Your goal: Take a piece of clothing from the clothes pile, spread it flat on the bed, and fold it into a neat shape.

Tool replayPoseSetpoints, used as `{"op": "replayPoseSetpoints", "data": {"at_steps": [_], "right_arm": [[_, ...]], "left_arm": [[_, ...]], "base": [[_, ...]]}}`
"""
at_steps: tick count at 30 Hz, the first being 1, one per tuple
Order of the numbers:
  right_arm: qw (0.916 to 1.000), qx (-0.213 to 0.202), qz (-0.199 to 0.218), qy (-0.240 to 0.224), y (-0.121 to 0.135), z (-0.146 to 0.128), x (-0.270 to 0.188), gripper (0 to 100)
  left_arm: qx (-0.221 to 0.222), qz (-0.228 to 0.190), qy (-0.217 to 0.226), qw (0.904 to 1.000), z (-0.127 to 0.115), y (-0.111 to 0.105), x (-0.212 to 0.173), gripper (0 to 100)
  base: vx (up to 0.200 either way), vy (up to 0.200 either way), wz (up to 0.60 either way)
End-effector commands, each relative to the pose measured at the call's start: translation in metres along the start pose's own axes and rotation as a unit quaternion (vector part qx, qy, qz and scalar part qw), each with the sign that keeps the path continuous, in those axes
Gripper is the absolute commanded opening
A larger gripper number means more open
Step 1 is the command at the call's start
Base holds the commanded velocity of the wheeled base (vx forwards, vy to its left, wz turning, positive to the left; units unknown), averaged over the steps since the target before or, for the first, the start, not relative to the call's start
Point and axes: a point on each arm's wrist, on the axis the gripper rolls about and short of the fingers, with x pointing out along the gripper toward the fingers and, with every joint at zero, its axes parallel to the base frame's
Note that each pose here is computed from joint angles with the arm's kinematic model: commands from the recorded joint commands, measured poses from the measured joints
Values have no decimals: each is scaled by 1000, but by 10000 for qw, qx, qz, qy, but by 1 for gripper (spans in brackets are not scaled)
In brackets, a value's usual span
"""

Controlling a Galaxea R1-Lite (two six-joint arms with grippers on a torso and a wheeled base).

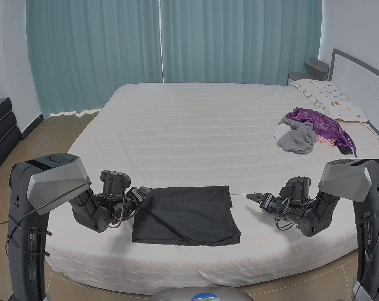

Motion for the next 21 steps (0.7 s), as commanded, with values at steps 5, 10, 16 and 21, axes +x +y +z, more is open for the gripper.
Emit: {"op": "replayPoseSetpoints", "data": {"at_steps": [5, 10, 16, 21], "right_arm": [[9998, 12, 69, -167, 10, 9, -11, 100], [9925, -157, -188, -1196, 39, 38, -45, 100], [9814, -543, -143, -1837, 63, 63, -103, 100], [9660, -1094, 217, -2333, 89, 60, -163, 100]], "left_arm": [[-204, -154, -346, 9991, 32, -6, -27, 100], [-7, -434, -1032, 9937, 72, -25, -82, 100], [622, -591, -1676, 9821, 93, -39, -143, 100], [1056, -638, -2570, 9585, 96, -48, -183, 100]], "base": [[0, 0, 0], [0, 0, 0], [0, 0, 0], [0, 0, 0]]}}
